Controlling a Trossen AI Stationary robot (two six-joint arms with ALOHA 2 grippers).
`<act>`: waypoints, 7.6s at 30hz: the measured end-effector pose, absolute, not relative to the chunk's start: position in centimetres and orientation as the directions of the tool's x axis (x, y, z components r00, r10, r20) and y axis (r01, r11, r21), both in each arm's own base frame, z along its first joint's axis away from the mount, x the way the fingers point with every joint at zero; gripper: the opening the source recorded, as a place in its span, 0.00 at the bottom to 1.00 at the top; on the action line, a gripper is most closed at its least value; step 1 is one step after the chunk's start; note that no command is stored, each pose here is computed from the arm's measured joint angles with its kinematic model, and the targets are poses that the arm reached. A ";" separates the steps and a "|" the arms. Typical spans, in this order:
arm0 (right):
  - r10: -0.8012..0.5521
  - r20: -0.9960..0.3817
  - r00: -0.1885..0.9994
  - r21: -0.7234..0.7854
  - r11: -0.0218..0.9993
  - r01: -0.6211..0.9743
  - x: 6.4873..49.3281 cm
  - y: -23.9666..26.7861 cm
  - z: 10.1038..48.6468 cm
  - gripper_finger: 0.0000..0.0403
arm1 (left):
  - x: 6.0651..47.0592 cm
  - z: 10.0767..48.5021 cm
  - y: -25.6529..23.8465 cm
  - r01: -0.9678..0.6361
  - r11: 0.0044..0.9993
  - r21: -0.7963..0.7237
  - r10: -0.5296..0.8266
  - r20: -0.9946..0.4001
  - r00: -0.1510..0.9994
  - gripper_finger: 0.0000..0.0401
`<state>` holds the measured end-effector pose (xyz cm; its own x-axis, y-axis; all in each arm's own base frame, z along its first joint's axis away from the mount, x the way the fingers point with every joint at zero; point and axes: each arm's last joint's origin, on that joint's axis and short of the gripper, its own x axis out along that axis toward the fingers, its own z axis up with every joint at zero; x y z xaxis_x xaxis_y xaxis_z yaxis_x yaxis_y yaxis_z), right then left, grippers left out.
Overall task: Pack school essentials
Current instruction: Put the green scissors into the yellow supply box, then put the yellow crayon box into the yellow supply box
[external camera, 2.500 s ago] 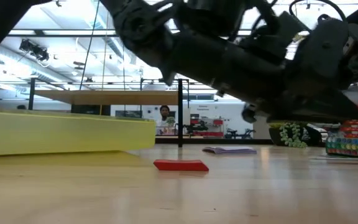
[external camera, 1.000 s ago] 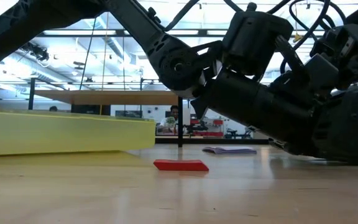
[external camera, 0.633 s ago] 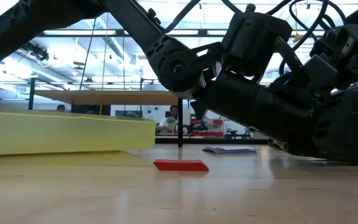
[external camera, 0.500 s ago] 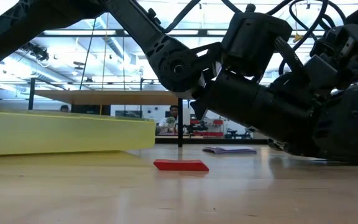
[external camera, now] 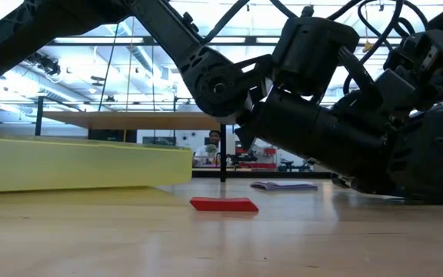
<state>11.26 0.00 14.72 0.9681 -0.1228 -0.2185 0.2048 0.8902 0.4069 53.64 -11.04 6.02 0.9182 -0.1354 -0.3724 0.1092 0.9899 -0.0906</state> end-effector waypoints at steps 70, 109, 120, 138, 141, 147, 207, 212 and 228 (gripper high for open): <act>-0.123 -0.219 0.968 0.407 0.890 0.205 11.3 0.0 14.7 0.02 | 50.0 20.7 -12.0 -0.043 0.997 -0.066 0.006 -0.486 0.874 0.12; -0.123 -0.220 0.968 0.407 0.890 0.205 11.3 0.0 14.7 0.02 | 29.5 16.8 -8.2 -0.424 0.891 -0.160 0.300 -0.493 0.816 0.12; -0.123 -0.220 0.968 0.406 0.890 0.206 11.3 0.0 14.7 0.02 | 25.0 14.7 -10.7 -0.542 0.801 -0.256 0.393 -0.458 0.797 0.13; -0.123 -0.220 0.968 0.406 0.890 0.206 11.3 0.0 14.7 0.02 | 22.0 14.7 -14.5 -0.564 0.770 -0.298 0.423 -0.423 0.801 0.12; -0.123 -0.220 0.968 0.406 0.890 0.206 11.3 0.0 14.7 0.02 | 21.2 14.5 -15.2 -0.554 0.776 -0.301 0.406 -0.433 0.805 0.13; -0.123 -0.220 0.968 0.406 0.890 0.206 11.3 0.0 14.7 0.02 | 19.3 14.7 -15.9 -0.551 0.769 -0.325 0.379 -0.463 0.802 0.12; -0.123 -0.220 0.968 0.406 0.890 0.206 11.3 0.0 14.7 0.02 | 25.0 16.5 -12.2 -0.558 0.804 -0.204 0.361 -0.577 0.733 0.41; -0.123 -0.220 0.968 0.406 0.890 0.206 11.3 0.0 14.7 0.02 | 28.0 15.7 -11.0 -0.502 0.827 -0.253 0.317 -0.527 0.788 0.45; -0.123 -0.220 0.968 0.406 0.890 0.206 11.3 0.0 14.7 0.02 | 35.8 13.8 -8.9 -0.327 0.902 -0.282 0.185 -0.432 0.883 0.73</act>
<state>11.26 -0.01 14.70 0.9676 -0.1231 -0.2204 0.2058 0.8902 0.4064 35.78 -8.86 13.76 0.8829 0.1848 -0.4317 -0.3269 0.9019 -0.2823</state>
